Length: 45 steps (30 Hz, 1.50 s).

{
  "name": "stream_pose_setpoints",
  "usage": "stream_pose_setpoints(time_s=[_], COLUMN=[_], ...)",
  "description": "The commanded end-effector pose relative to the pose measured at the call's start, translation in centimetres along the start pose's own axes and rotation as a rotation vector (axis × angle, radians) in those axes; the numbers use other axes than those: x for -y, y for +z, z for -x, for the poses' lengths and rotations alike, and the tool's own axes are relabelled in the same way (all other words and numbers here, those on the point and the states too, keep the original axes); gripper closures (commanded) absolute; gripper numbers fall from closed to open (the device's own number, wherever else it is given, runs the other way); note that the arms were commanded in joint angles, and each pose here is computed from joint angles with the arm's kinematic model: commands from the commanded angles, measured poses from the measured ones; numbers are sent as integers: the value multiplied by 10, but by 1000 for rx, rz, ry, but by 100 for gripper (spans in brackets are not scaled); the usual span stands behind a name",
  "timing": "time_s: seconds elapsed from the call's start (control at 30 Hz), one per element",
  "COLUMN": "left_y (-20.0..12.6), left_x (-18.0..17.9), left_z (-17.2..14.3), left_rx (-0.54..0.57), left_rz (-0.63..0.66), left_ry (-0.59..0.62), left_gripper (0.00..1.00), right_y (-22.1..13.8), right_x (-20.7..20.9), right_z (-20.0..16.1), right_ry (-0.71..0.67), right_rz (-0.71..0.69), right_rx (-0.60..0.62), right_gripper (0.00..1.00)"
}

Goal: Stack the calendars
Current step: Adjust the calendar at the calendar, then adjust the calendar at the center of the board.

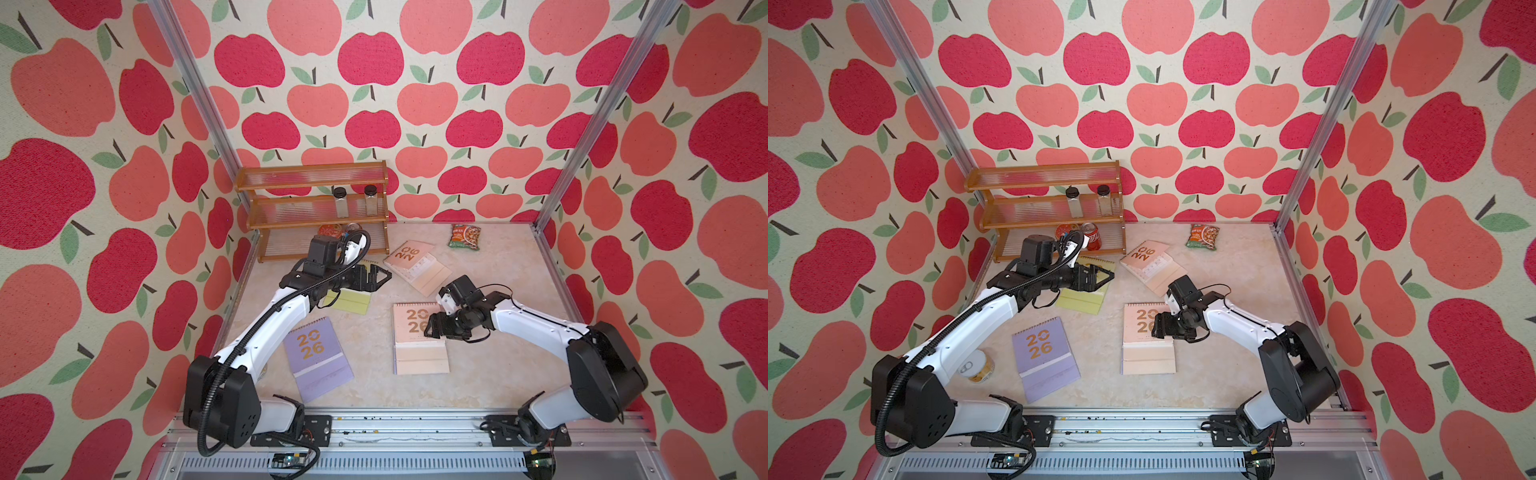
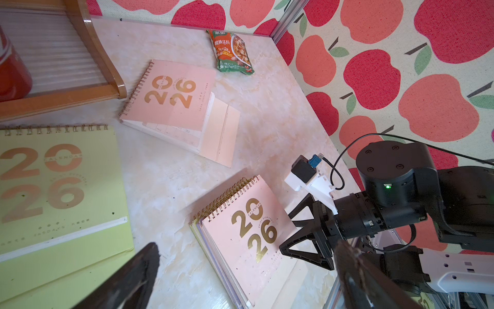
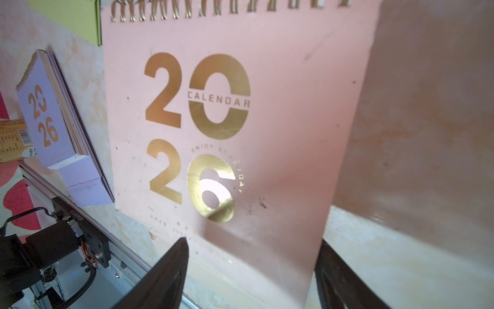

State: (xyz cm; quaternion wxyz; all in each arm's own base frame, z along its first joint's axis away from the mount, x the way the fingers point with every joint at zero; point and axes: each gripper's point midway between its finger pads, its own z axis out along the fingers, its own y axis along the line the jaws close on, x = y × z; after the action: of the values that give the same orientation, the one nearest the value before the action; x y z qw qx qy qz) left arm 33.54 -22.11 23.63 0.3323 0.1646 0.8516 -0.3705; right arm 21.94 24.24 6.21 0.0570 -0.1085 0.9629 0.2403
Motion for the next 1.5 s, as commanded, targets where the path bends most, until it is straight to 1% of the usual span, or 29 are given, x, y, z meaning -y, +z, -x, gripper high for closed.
stream_pose_setpoints(time_s=[0.0,0.33,0.5,0.6,0.7,0.77,0.8,1.0,1.17,1.27,1.37,1.47], left_y=[5,5,5,5,6,7,7,16,39,60,85,110], left_x=[-1,0,-1,-2,-3,-5,-8,-23,-37,-45,-50,-52], left_z=[-9,-9,-9,-9,-7,-6,-5,6,18,22,21,19], left_rx=[-34,-34,-34,-34,-33,-36,-38,-33,-49,-78,-110,-144], left_rz=[-15,-21,-20,-15,-7,7,20,108,189,226,227,231], left_ry=[-4,-4,-4,-6,-5,-6,-9,-33,-46,-66,-100,-103], left_gripper=[1,1,0,1,0,1,1,1,0,0,0,0], right_y=[1,-1,-2,-9,-23,-34,-40,-70,-81,-82,-70,-57], right_x=[-6,-8,-4,1,9,16,19,40,56,63,70,76], right_z=[-1,-1,-1,4,16,28,35,88,145,180,206,228], right_ry=[-3,-9,-9,-14,-14,-21,-21,-47,-85,-114,-145,-166], right_rz=[0,-4,-27,-53,-75,-93,-97,-137,-142,-138,-120,-96], right_rx=[-21,-20,-18,8,53,94,116,239,332,361,353,351], right_gripper=[26,25,25,24,21,11,10,9,10,11,12,12])
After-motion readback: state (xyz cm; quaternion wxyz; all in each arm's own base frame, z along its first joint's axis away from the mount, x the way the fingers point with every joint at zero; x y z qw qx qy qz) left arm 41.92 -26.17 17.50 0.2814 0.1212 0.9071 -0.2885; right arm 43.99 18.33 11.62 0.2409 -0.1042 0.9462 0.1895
